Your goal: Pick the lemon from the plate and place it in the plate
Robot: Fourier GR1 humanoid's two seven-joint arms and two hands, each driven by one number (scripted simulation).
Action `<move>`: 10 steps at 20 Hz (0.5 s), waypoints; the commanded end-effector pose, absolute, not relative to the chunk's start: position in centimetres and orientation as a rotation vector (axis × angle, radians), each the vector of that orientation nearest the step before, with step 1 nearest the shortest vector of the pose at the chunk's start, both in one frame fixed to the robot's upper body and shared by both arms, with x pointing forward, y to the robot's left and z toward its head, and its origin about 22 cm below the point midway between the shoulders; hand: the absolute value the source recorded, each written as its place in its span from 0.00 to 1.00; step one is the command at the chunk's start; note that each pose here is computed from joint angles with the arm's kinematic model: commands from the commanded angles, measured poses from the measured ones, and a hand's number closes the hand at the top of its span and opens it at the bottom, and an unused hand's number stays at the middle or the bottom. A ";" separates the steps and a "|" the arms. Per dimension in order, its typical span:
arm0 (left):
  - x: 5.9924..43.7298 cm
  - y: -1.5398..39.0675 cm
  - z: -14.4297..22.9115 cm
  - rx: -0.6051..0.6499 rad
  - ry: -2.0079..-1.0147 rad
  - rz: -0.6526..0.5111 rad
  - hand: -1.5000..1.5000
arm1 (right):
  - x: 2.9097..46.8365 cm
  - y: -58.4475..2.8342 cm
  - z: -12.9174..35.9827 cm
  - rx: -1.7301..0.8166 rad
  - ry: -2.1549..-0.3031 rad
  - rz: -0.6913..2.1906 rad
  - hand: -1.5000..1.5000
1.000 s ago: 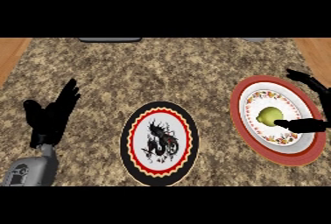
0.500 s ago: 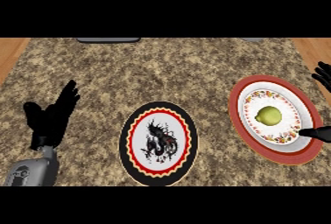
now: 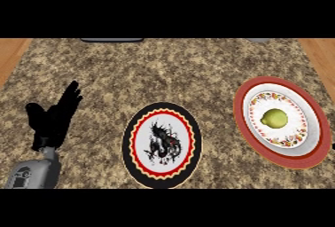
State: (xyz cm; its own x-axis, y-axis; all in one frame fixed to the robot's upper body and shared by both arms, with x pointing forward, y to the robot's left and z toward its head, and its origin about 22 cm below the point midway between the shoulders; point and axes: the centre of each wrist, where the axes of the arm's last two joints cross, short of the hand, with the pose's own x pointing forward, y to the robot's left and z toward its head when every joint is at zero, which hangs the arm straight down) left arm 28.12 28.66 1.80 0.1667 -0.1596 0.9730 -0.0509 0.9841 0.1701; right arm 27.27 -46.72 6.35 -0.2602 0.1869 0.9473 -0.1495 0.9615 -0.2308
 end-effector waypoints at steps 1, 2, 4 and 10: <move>28.2 28.8 2.3 0.165 -1.394 -0.075 0.50 | 25.8 -48.5 7.1 -0.025 -1.818 0.321 0.00; 28.6 27.2 2.7 0.172 -1.401 -0.079 0.50 | 26.5 -49.7 6.2 -0.037 -1.808 0.313 0.00; 29.0 29.0 3.1 0.164 -1.405 -0.073 0.50 | 27.9 -50.2 7.0 -0.052 -1.844 0.297 0.00; 27.0 28.9 2.3 0.154 -1.411 -0.096 0.50 | 26.8 -53.1 6.4 -0.119 -1.797 0.308 0.00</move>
State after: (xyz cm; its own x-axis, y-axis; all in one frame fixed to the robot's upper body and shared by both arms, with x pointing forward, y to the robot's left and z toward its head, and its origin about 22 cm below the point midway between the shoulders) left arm 28.01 28.98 2.32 0.1623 -0.1600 0.9737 -0.0371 0.9851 0.1681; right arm 27.05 -51.45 6.60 -0.2099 0.2648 0.9412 -0.0440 0.9591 -0.2797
